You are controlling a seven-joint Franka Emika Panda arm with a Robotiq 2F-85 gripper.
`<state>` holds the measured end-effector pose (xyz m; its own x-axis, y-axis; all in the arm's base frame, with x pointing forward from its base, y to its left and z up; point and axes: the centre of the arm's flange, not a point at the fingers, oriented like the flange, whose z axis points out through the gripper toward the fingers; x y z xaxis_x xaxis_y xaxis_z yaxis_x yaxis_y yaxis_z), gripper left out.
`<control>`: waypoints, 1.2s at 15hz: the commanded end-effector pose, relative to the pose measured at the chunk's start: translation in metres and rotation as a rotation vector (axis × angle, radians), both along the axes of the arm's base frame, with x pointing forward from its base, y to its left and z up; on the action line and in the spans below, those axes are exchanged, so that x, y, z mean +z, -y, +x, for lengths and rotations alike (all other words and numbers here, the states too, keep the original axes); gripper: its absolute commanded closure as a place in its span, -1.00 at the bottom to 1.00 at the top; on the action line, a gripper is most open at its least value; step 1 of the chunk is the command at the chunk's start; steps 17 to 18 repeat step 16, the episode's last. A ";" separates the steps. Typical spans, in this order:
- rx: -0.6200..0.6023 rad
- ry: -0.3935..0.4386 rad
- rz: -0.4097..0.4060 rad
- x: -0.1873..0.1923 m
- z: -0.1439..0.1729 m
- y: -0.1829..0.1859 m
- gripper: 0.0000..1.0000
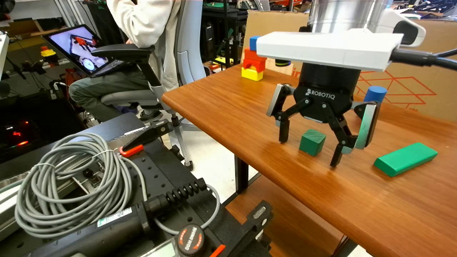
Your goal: Move the green cube to the left then move it to the right
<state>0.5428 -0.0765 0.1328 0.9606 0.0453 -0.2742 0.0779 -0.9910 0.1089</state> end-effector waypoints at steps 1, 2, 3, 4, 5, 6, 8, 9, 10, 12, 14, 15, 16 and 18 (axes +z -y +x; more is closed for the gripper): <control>-0.009 0.000 0.020 0.008 0.003 0.004 -1.00; -0.008 0.000 0.026 0.011 0.002 0.004 -1.00; 0.003 0.007 0.043 0.022 -0.004 0.005 -1.00; 0.011 0.018 0.051 0.031 -0.008 0.005 -1.00; 0.024 0.028 0.060 0.048 -0.015 0.006 -1.00; 0.044 0.045 0.076 0.066 -0.023 0.008 -1.00; 0.080 0.090 0.102 0.100 -0.037 0.013 -1.00; 0.107 0.120 0.122 0.120 -0.042 0.015 -1.00; 0.118 0.143 0.143 0.138 -0.047 0.018 -1.00; 0.132 0.205 0.198 0.172 -0.046 0.027 -1.00; 0.166 0.156 0.213 0.193 -0.045 0.038 -1.00; 0.243 0.085 0.219 0.192 -0.045 0.044 -1.00; 0.271 0.047 0.236 0.192 -0.048 0.049 -1.00; 0.271 0.047 0.236 0.192 -0.048 0.049 -1.00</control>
